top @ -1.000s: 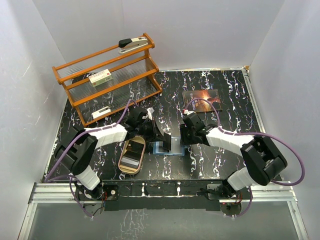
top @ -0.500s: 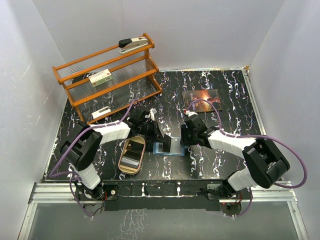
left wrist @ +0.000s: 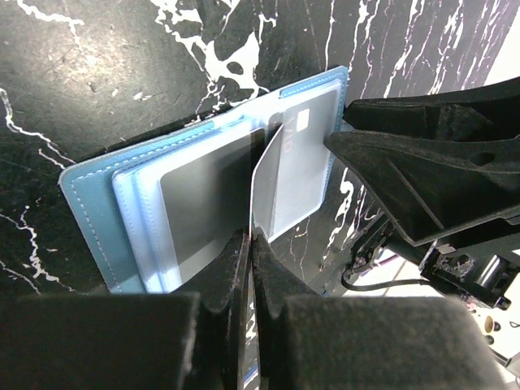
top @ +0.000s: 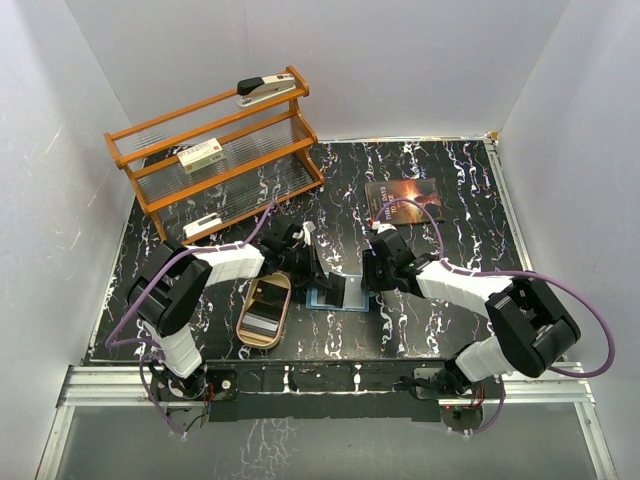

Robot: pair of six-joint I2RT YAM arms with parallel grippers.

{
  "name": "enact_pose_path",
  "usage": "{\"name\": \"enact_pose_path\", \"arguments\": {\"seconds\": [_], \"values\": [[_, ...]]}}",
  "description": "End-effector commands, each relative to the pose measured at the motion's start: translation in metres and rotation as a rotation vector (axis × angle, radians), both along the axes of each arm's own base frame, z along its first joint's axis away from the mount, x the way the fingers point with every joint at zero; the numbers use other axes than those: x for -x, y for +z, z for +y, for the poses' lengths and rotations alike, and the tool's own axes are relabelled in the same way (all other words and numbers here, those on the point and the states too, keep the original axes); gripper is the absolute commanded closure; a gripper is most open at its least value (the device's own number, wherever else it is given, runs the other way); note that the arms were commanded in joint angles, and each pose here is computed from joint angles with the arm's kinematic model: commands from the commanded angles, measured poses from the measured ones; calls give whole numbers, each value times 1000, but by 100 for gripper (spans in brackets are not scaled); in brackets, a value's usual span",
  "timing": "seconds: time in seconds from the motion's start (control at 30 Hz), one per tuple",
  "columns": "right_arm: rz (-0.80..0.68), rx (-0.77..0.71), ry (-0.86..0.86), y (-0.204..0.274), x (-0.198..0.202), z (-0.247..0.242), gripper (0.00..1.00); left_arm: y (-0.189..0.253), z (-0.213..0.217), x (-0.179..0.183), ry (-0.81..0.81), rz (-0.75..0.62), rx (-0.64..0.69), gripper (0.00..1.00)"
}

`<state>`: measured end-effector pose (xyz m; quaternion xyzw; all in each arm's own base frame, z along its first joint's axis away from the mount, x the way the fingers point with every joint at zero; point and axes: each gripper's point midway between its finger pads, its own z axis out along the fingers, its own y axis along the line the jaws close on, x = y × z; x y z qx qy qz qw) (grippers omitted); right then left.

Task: Put the credit cards into the card holder
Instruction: Insert the credit card into the card holder.

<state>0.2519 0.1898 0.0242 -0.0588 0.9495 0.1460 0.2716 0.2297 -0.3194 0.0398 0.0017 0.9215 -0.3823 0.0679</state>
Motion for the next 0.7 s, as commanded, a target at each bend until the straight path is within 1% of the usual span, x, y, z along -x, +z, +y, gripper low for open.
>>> {"name": "enact_pose_path", "arguments": {"seconds": [0.0,0.07,0.13,0.33,0.47,0.57,0.67], "values": [[-7,-17,-6,0,3,-1,72,-2,5,-3,27,-10,-60,100],[-2,-26,-11,0,5,0,75,-3,5,-6,43,-14,-61,100],[1,-37,-12,3,5,1,74,-4,3,-7,51,-20,-57,100],[-10,-52,-13,23,3,3,69,-5,-3,-8,58,-26,-36,100],[-9,-47,-23,35,5,1,62,-7,-3,-9,59,-28,-45,100],[-2,-51,-29,37,7,0,61,-8,-4,-8,57,-28,-47,100],[11,-52,-37,31,10,-1,63,-10,-4,-7,60,-31,-57,100]]}}
